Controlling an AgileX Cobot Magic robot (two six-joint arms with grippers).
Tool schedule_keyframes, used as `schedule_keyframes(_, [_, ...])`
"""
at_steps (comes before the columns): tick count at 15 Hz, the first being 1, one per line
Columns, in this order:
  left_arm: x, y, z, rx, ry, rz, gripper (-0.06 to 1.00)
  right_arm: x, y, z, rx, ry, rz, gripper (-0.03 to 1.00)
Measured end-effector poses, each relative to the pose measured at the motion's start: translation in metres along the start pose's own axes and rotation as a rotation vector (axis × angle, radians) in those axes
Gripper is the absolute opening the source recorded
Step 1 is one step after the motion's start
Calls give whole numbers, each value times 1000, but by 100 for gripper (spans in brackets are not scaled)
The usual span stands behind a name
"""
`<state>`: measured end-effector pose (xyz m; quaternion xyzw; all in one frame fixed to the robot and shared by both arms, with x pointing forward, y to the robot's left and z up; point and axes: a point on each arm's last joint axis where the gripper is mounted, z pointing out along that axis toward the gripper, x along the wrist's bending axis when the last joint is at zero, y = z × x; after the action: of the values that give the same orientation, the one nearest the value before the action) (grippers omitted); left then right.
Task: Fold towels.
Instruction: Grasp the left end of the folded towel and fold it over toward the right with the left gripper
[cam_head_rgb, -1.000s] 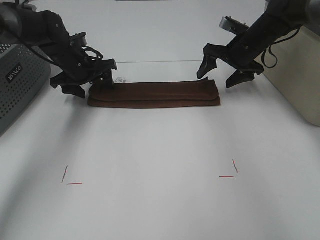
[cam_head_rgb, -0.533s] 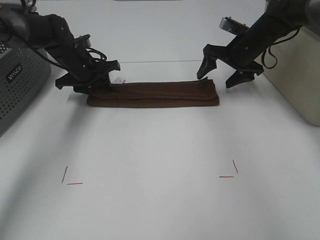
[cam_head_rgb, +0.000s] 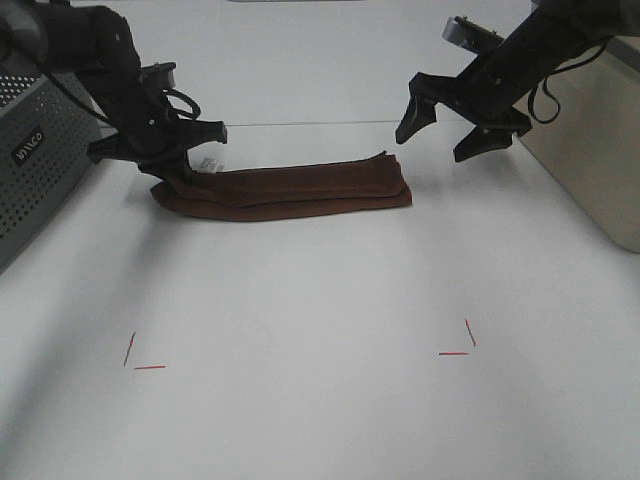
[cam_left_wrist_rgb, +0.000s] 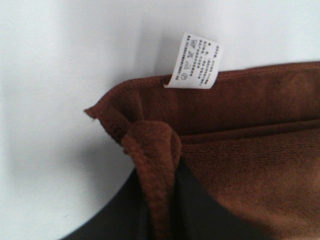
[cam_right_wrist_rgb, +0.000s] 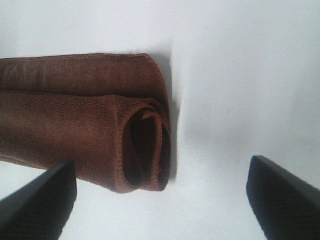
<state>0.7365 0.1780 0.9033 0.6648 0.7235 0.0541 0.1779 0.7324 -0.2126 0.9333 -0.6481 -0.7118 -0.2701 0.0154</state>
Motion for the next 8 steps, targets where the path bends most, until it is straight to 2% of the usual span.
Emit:
schedule_keyframes(2, [-2,9,-29,-1,33,23,8,6,3,-14,-13,7,-11,86])
schedule_keyframes(4, [-15,23,-61,-35,17,35,8,12,3,-25,-5,18,-19,86])
schedule_keyframes(5, [-27,27,-72,-52,-15,33,8,15,4,-31,-5,22,-25,86])
schedule_keyframes(8, [-82,20,-91,-85,-167,1,8,27,7,-59,-23,36,-49,86])
